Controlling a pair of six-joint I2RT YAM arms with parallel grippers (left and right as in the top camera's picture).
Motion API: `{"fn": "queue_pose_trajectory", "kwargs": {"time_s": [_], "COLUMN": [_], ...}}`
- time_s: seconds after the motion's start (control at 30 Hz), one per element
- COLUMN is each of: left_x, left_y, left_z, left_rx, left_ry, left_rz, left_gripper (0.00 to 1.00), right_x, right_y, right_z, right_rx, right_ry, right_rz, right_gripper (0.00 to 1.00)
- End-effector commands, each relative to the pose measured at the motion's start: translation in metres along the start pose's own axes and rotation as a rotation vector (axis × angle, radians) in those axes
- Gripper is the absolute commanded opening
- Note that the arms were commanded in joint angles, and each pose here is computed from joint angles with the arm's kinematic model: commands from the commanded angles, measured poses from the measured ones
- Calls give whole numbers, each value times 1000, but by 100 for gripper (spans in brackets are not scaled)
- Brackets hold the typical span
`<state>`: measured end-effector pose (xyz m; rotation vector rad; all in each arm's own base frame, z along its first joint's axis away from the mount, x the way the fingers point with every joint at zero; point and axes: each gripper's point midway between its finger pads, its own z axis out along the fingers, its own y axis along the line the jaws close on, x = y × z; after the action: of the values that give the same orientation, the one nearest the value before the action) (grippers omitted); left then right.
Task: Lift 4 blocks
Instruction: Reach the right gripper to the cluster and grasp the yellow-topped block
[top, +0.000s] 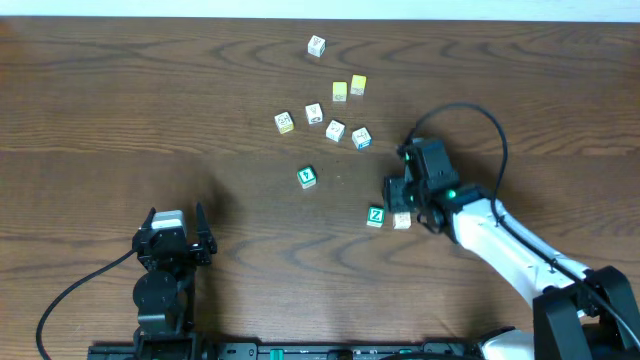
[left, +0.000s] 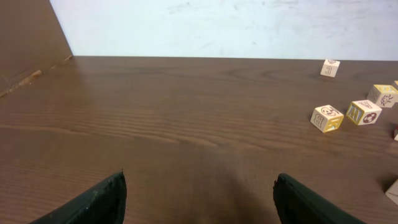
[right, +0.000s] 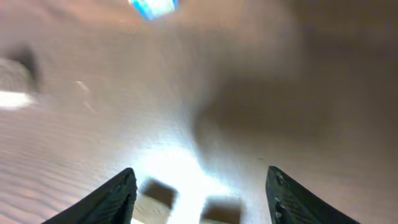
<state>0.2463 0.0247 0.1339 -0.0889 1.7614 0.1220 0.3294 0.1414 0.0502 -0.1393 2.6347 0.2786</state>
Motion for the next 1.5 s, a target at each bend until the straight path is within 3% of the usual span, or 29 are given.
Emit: {"fn": "queue_pose_trajectory", "kwargs": {"time_s": [0.0, 0.17, 0.43, 0.67, 0.77, 1.03, 1.47], "left_x": [18, 18, 18, 18, 19, 19, 19], "left_y": [3, 3, 3, 3, 3, 3, 3], "left_z": [1, 1, 1, 1, 1, 1, 1], "left_rx": [-14, -14, -14, -14, -14, -14, -14], "left_ry": [57, 56, 57, 57, 59, 59, 59], "left_rz": [14, 14, 14, 14, 15, 15, 14], "left_gripper": [76, 76, 76, 76, 76, 76, 76], "right_x": [-45, -75, -87, -108, -106, -98, -89], "right_y": [11, 23, 48, 54, 45, 36, 33], "right_z": [-15, -12, 47, 76, 86, 89, 103], "right_rx": [-18, -40, -51, -34, 9, 25, 27], "right_ry": [-87, -116, 27, 35, 48, 88, 113], "right_rz": [-113, -182, -333, -414, -414, -424, -431], "right_gripper": [68, 71, 69, 70, 68, 50, 50]}}
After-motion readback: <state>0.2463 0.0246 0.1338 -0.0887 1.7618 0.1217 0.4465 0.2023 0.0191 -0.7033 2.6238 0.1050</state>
